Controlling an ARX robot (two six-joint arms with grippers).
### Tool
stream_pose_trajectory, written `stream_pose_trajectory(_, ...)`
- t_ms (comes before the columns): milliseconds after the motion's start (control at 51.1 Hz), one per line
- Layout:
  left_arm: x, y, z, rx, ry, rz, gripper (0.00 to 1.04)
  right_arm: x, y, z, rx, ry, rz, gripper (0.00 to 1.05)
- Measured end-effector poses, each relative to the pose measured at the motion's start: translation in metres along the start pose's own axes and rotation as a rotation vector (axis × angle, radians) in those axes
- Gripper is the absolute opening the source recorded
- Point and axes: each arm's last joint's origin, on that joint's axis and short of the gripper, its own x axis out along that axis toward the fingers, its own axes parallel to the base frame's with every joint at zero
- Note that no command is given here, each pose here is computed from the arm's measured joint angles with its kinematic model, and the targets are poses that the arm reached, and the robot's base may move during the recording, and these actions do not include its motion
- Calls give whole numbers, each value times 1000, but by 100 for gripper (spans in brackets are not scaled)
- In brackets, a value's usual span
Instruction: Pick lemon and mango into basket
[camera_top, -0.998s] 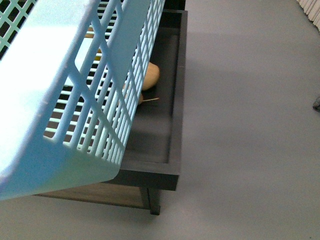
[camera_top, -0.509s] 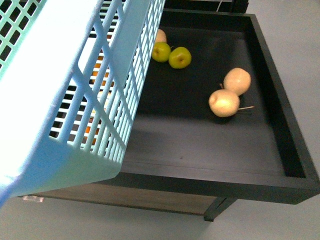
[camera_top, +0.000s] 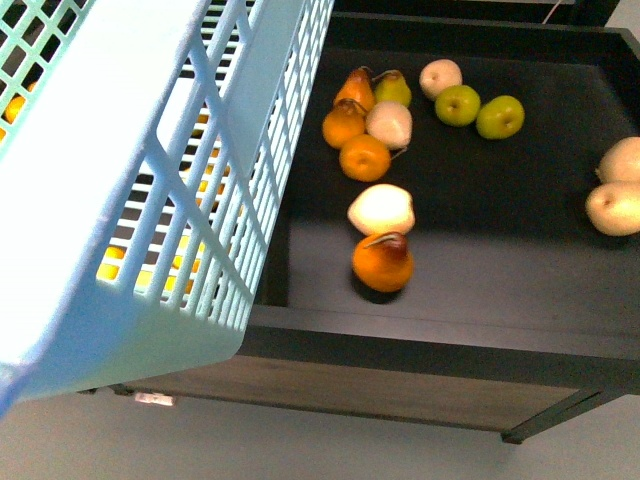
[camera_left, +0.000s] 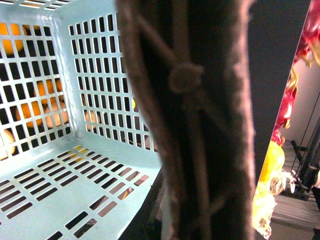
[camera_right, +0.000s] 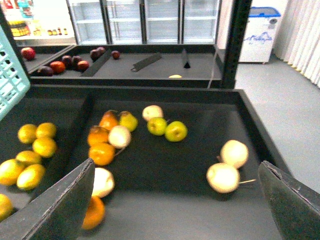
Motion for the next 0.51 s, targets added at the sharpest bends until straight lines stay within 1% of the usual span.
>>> stream_pose_trajectory(509, 0, 0, 0, 0, -4, 0, 5, 0, 0, 0, 0, 0, -2, 96)
